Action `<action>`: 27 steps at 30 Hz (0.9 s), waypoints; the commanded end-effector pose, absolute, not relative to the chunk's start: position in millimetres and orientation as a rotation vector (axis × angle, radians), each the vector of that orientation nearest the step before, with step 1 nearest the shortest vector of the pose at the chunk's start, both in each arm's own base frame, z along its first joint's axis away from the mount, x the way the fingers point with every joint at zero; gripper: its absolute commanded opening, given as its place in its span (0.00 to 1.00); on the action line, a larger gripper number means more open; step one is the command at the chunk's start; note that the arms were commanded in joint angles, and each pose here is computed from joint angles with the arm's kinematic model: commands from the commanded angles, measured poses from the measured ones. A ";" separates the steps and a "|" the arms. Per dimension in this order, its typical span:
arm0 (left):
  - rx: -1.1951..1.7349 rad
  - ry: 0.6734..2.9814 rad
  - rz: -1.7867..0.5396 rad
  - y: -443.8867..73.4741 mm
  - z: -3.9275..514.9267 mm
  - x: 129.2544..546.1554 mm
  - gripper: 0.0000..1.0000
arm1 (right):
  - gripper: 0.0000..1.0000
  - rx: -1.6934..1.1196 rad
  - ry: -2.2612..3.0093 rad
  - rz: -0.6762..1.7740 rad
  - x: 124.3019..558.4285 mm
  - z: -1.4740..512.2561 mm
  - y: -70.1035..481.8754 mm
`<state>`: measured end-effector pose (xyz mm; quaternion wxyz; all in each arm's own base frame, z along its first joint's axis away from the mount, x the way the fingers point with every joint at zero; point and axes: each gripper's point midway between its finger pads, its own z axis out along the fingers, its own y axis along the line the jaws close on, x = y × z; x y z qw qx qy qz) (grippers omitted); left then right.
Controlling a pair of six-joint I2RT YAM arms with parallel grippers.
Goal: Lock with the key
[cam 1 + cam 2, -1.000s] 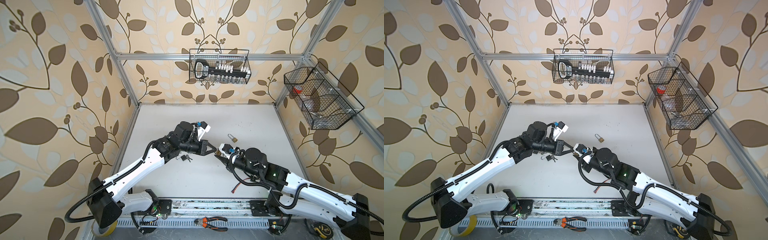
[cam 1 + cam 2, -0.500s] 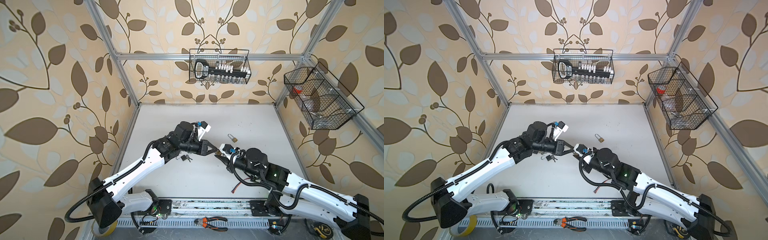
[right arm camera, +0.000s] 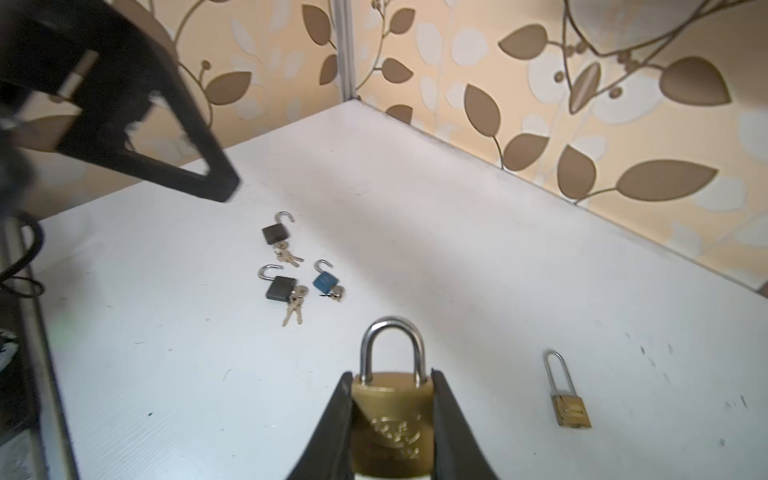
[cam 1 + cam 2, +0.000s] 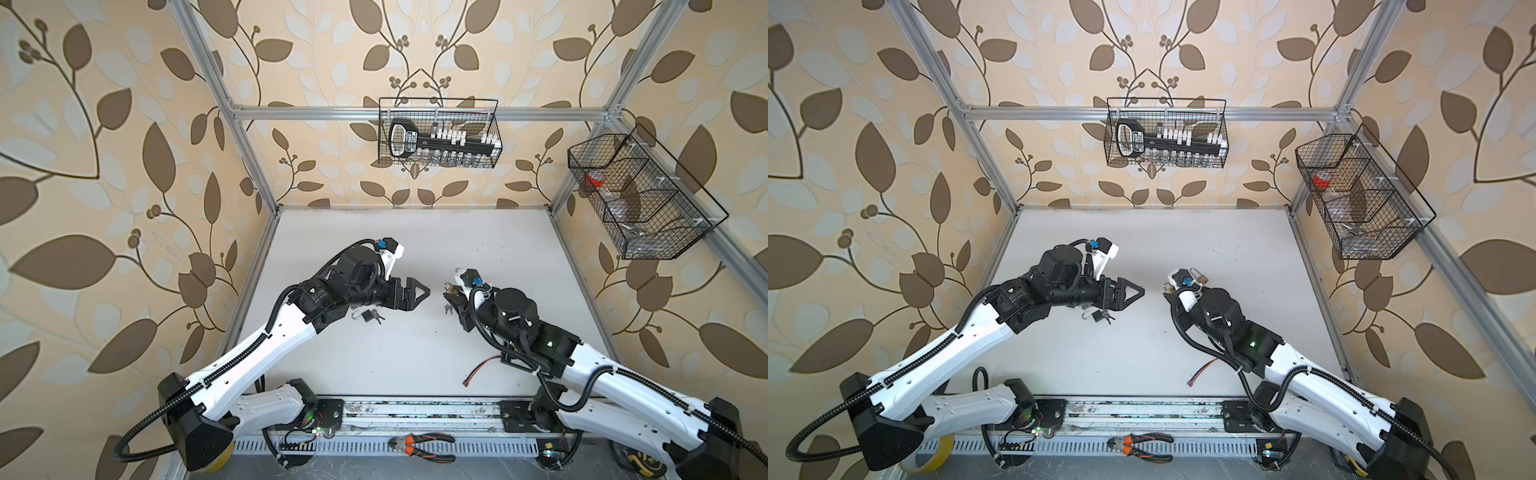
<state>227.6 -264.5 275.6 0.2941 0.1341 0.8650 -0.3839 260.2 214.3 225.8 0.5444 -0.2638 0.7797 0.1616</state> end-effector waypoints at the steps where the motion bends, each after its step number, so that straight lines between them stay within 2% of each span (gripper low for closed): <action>1: 0.319 2.275 -0.856 -242.4 279.3 236.0 0.99 | 0.00 -0.581 1.929 0.446 269.0 218.0 213.3; 10: 0.287 2.377 -0.752 -235.7 250.0 241.2 0.99 | 0.00 -0.463 2.168 0.430 312.7 174.1 183.2; 27: 0.174 2.431 -0.580 -209.5 226.1 246.0 0.99 | 0.00 -0.457 2.471 0.287 353.9 94.3 166.1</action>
